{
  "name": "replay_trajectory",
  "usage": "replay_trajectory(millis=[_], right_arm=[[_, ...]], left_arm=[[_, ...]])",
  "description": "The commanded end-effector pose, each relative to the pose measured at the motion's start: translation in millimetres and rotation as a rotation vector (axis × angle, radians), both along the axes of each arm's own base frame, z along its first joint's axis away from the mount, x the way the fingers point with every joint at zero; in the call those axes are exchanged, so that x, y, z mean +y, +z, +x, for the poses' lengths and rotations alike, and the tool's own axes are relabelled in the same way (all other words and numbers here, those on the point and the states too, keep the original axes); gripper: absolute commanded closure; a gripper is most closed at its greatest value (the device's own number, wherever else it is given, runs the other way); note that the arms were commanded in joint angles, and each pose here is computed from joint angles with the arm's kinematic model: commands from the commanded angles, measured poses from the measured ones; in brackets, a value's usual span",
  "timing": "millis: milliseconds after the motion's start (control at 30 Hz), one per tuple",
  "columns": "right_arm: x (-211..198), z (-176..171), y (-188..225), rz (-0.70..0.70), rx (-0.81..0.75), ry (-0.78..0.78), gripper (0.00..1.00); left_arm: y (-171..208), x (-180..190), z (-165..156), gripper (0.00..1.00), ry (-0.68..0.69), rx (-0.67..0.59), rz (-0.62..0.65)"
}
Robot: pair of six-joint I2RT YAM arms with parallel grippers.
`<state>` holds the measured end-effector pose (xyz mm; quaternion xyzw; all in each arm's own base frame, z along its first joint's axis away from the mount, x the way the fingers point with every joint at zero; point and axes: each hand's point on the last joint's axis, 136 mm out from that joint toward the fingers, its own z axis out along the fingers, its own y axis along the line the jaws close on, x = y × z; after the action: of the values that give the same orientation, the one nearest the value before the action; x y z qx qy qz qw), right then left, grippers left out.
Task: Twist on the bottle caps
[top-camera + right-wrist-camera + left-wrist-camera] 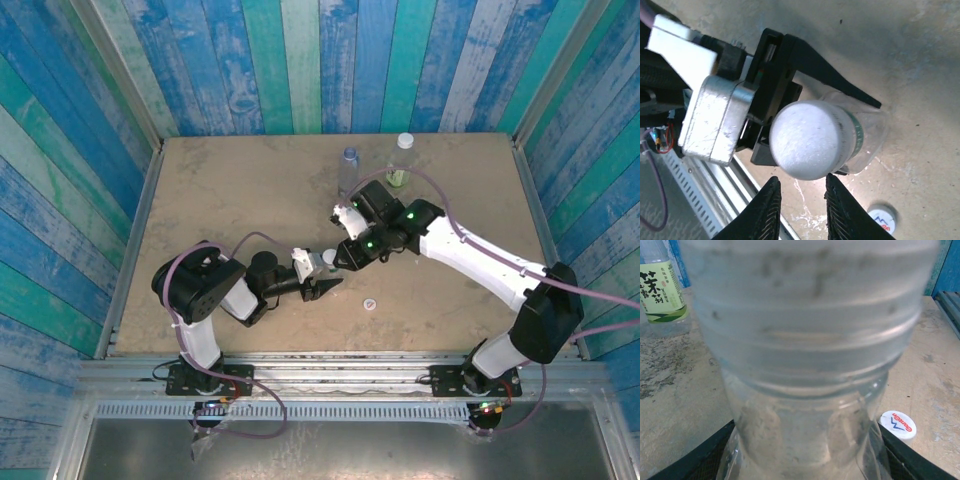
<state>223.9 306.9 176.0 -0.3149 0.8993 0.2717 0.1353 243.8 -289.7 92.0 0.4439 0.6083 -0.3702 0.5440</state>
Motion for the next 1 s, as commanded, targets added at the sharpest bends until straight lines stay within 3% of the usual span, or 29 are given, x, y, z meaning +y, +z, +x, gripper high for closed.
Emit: replay_trajectory(millis=[0,167,333,400,467,500,967], right_arm=[[1,-4,15,0.035,-0.010,0.019,0.67],[-6,15,19,0.008,-0.099,0.011,0.58],[2,27,14,0.000,-0.101,0.036,0.44],[5,30,12,-0.004,-0.102,0.042,0.43],[8,34,10,-0.004,-0.089,0.030,0.59],[10,34,10,0.003,-0.076,0.032,0.61],[3,-7,-1,0.059,0.085,0.046,0.72]], left_arm=[[-14,3,-3,0.39,0.006,0.061,0.037],[-15,4,-5,0.39,0.007,0.065,0.041],[-15,5,-5,0.39,0.011,0.065,0.041],[-14,5,-5,0.39,0.013,0.063,0.041],[-15,5,-5,0.39,0.013,0.065,0.041],[-16,6,-5,0.39,0.014,0.070,0.043],[-14,6,-5,0.39,0.016,0.062,0.043]])
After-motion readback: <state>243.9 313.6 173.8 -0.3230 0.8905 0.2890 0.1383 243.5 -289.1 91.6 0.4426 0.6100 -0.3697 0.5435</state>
